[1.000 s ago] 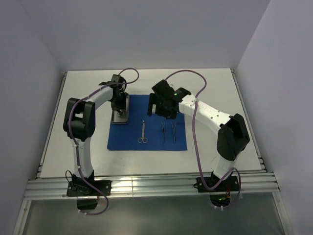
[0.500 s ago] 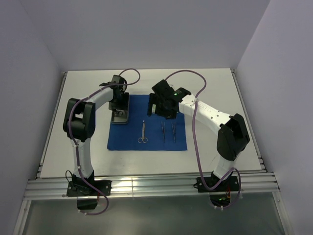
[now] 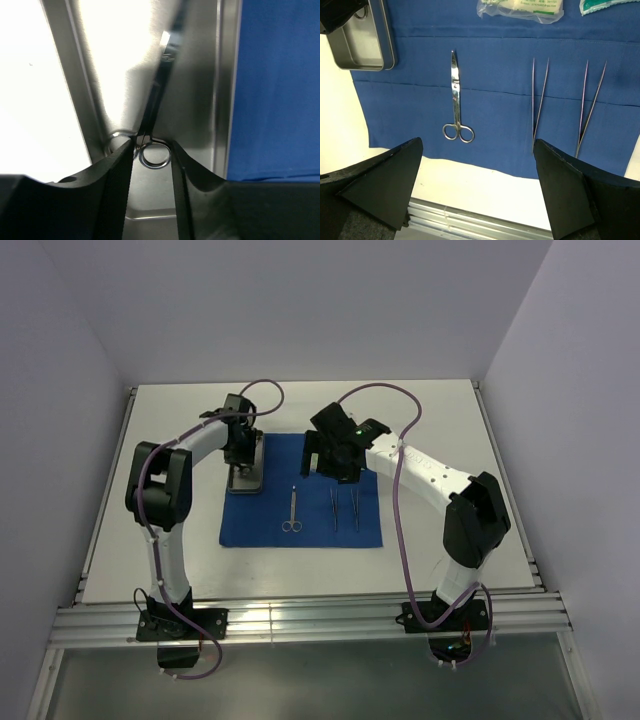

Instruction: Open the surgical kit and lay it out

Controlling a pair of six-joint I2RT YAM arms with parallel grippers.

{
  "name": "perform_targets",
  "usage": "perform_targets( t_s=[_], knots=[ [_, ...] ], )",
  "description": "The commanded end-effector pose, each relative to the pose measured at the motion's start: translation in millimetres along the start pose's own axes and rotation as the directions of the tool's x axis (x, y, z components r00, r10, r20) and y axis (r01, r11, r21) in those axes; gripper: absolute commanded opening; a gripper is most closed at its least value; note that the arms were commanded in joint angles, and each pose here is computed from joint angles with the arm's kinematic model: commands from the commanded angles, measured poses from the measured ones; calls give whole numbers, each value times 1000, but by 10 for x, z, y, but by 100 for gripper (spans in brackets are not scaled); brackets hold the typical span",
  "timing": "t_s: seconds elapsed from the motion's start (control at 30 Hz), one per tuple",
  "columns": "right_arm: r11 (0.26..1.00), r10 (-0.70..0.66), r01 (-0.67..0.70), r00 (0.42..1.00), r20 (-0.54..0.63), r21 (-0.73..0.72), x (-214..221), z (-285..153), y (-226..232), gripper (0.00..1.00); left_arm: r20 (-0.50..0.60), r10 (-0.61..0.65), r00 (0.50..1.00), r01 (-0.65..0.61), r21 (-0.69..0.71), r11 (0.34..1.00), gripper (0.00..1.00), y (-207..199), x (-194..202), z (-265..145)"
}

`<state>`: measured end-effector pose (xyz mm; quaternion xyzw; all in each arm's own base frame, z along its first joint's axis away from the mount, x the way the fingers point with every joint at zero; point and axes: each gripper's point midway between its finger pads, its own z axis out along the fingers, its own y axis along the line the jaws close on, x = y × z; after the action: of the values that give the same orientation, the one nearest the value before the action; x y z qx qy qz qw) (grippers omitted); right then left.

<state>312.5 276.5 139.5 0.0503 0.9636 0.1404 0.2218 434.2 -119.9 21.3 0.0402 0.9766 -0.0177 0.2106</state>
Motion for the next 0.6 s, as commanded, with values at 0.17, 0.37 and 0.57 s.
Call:
perform_targets(
  t_s=[0.17,0.37,0.57],
  knots=[
    [1000,-8,8,1000,19,-11,-55,3,-8,100,-44,-45,998,52,164,985,32,-225,95,-119],
    [1000,-9,9,1000,18,-20,-56,-9,9,100,-66,-87,994,98,192,976,29,-174,92,-139],
    [1000,-10,11,1000,17,-21,-51,-3,8,100,-70,-75,995,85,162,983,25,-89,125,-107]
  ],
)
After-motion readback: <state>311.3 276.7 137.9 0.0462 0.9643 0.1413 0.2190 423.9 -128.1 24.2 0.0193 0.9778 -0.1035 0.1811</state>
